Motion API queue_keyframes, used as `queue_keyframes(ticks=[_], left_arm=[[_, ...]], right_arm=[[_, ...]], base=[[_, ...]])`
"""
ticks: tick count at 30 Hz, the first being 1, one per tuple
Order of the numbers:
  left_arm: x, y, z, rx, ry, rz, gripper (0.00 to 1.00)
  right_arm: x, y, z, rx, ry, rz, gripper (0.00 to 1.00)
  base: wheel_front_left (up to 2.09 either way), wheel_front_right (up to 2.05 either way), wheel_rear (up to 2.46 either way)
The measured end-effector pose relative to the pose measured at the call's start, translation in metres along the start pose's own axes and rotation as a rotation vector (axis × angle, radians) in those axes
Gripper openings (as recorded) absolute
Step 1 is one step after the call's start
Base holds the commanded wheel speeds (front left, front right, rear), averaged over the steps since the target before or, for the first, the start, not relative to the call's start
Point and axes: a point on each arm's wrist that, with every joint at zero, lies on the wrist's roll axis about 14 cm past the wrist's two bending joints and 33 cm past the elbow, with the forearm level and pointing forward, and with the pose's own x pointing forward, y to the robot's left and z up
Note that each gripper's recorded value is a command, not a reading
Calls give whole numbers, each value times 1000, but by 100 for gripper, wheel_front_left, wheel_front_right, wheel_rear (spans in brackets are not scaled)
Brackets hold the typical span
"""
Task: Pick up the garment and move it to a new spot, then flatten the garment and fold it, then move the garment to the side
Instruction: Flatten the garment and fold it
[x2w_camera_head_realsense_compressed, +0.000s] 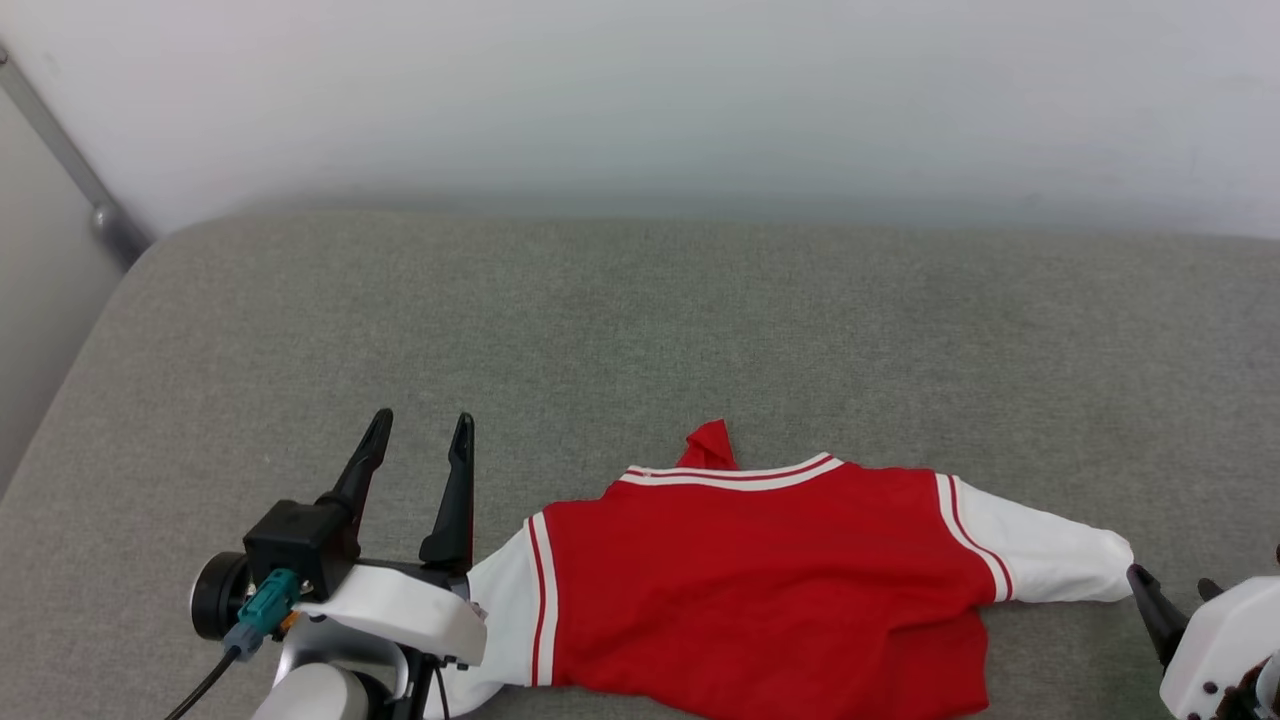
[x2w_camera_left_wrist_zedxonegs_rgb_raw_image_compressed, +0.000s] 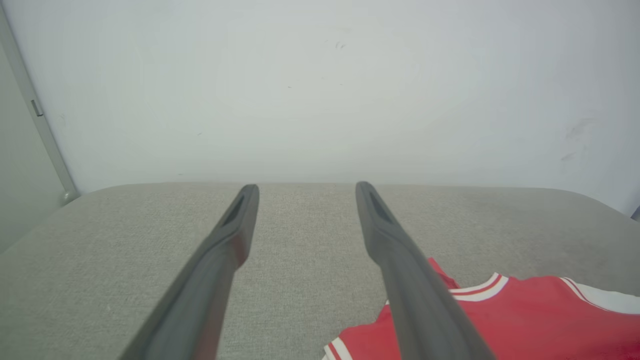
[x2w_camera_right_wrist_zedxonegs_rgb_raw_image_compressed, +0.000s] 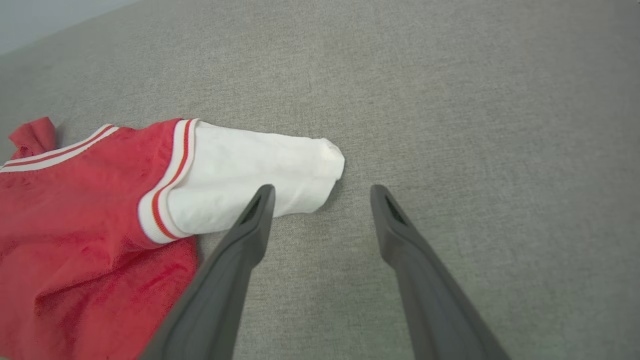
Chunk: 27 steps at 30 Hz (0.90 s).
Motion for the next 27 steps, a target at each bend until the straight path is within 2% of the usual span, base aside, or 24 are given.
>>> queue_keyframes(ticks=[6,11,16,17,18,19,22,27], left_arm=[[14,3,-2,0,-10,7,100],[25,5,-10,-6,-1,15,100],[29,13,-23,-3,32,30,100],[28,15,-27,-1,41,35,100],[27,18,-30,2,52,41,100],[27,19,-33,6,62,42,100],[25,22,-39,21,85,43,100],[22,26,-47,23,155,36,100]], right_arm=[[32,3,-12,-1,251,26,100],[58,5,-17,-15,374,30,100],[72,8,-42,3,514,30,100],[74,8,-45,5,535,31,77],[75,9,-47,6,549,32,77],[75,9,-49,15,560,34,0],[76,13,-49,18,563,46,0],[75,19,-36,10,484,64,0]], base=[[0,0,0],[0,0,0],[0,0,0],[0,0,0],[0,0,0],[0,0,0],[0,0,0],[0,0,0]])
